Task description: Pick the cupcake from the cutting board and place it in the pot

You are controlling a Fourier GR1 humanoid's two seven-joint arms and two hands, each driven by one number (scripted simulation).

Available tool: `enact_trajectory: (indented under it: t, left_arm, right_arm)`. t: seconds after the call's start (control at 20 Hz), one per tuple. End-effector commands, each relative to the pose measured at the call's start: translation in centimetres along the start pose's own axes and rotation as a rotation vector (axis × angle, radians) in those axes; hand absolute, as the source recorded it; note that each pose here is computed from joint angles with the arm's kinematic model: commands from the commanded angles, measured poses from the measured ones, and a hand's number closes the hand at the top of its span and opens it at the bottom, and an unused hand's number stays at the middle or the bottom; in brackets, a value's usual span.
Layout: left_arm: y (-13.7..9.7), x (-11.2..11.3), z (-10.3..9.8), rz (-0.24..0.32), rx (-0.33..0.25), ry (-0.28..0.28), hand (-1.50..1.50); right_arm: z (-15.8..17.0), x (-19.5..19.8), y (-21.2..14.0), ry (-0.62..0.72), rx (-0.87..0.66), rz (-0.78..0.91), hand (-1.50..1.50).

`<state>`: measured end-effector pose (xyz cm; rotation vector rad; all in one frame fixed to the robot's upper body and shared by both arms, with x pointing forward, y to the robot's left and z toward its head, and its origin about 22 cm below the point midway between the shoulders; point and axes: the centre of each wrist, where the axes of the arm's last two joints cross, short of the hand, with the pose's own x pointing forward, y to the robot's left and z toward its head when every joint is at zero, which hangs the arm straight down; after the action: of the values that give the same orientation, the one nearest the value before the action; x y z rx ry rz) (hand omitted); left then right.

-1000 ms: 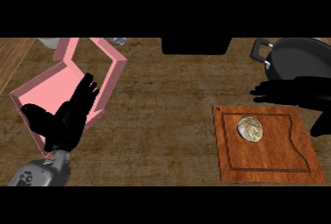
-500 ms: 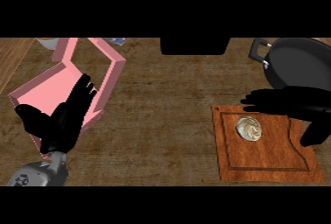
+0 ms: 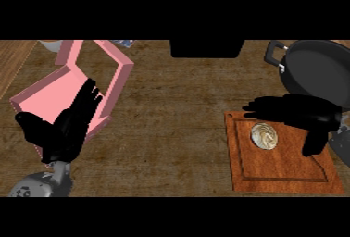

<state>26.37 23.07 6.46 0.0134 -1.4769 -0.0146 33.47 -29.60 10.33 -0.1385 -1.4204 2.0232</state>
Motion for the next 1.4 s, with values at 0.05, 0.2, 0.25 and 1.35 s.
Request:
enact_trajectory:
  t: [0.05,0.2,0.25,1.35]
  left_arm:
    - [-1.1,0.7,1.4,0.008,0.011,0.002,0.0]
    - [-1.5,0.5,-0.6,0.018,0.008,0.0,0.0]
    - [-1.2,-0.8,0.6,0.003,-0.013,0.002,0.0]
    - [0.0,-0.2,-1.8,0.001,-0.011,-0.016,0.0]
  right_arm:
    - [-0.9,0.8,2.7,0.004,0.043,-0.001,-1.5]
    - [-2.6,0.5,2.6,-0.004,0.064,0.07,-1.5]
    - [-1.4,-0.5,2.8,0.013,0.083,0.073,-1.5]
    - [-5.4,-2.6,6.2,-0.092,0.049,0.081,1.5]
